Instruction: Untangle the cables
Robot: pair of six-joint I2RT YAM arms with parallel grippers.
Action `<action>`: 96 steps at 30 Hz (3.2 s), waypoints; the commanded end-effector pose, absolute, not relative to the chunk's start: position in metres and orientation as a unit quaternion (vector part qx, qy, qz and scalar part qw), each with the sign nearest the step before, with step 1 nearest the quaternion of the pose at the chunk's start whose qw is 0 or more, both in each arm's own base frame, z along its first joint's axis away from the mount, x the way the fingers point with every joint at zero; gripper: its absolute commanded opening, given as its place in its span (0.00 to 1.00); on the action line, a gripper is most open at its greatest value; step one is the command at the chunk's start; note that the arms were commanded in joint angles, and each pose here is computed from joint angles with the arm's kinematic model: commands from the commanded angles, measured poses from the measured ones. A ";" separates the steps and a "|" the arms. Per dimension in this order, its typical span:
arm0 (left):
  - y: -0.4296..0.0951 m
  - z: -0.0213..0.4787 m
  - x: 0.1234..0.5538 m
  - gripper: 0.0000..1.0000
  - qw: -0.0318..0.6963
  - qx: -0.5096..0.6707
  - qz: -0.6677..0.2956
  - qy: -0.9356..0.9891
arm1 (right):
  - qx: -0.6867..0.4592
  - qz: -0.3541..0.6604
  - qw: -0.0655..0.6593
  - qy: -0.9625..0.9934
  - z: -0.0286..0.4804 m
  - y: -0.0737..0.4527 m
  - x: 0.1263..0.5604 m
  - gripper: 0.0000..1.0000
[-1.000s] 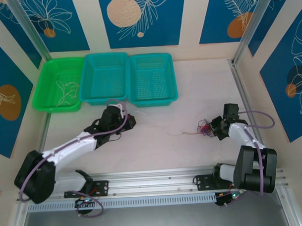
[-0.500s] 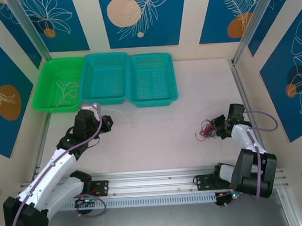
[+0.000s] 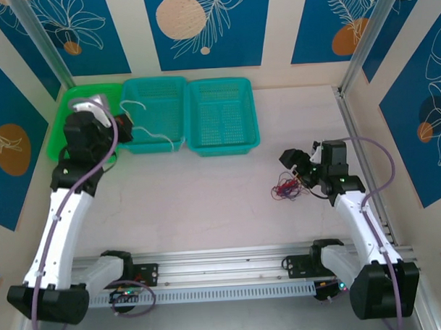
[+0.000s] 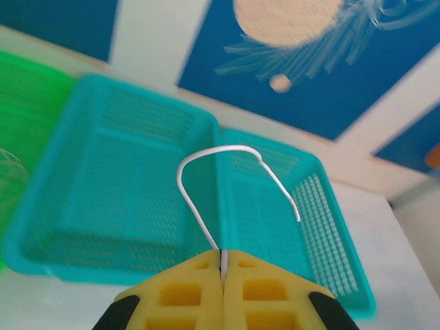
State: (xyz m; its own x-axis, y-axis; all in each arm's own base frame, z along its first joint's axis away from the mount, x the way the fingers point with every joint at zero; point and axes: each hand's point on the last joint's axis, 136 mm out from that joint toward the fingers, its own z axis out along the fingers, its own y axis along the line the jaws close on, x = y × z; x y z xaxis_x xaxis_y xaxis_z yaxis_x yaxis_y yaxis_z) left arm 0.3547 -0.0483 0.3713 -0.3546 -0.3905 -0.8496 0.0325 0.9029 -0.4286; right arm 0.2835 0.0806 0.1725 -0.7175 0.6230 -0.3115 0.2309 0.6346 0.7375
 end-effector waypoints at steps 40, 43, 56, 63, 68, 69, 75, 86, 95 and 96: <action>0.150 0.327 0.442 0.57 0.521 -0.343 -0.127 0.771 | 0.226 0.357 0.250 0.871 0.176 0.096 0.262 0.78; 0.106 0.345 0.425 0.55 0.542 -0.313 -0.169 0.761 | 0.234 0.351 0.245 0.873 0.168 0.092 0.266 0.78; -0.131 0.294 0.334 0.54 0.499 -0.089 -0.291 0.812 | 0.359 0.230 0.164 0.890 0.093 0.048 0.261 0.78; -0.253 0.229 0.274 0.55 0.404 0.077 -0.329 0.850 | 0.407 0.194 0.093 0.888 0.052 0.045 0.262 0.76; -0.308 0.192 0.237 0.55 0.363 0.145 -0.376 0.840 | 0.409 0.163 0.066 0.895 0.029 0.044 0.265 0.67; -0.314 0.188 0.233 0.55 0.358 0.152 -0.379 0.840 | 0.411 0.153 0.064 0.896 0.025 0.042 0.264 0.65; -0.318 0.193 0.235 0.58 0.376 0.178 -0.361 0.835 | 0.398 0.161 0.073 0.900 0.016 0.046 0.269 0.47; -0.289 0.195 0.253 0.66 0.362 0.108 -0.321 0.869 | 0.144 0.294 0.241 0.914 0.114 0.101 0.294 0.00; -0.330 0.191 0.250 0.70 0.274 0.101 -0.440 0.849 | -0.016 0.404 0.304 0.862 0.195 0.162 0.268 0.00; -0.335 0.188 0.250 0.70 0.262 0.095 -0.450 0.848 | -0.019 0.417 0.305 0.856 0.201 0.166 0.266 0.00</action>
State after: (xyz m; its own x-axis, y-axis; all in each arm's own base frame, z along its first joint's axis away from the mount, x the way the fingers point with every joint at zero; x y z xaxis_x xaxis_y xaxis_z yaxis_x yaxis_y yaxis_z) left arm 0.2540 -0.3124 0.1748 -0.8048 -0.0637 -0.5901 0.3954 0.6839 -0.6131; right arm 0.2726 0.1462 0.1688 -0.8287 0.2710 -0.4896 -0.1512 0.7339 0.6622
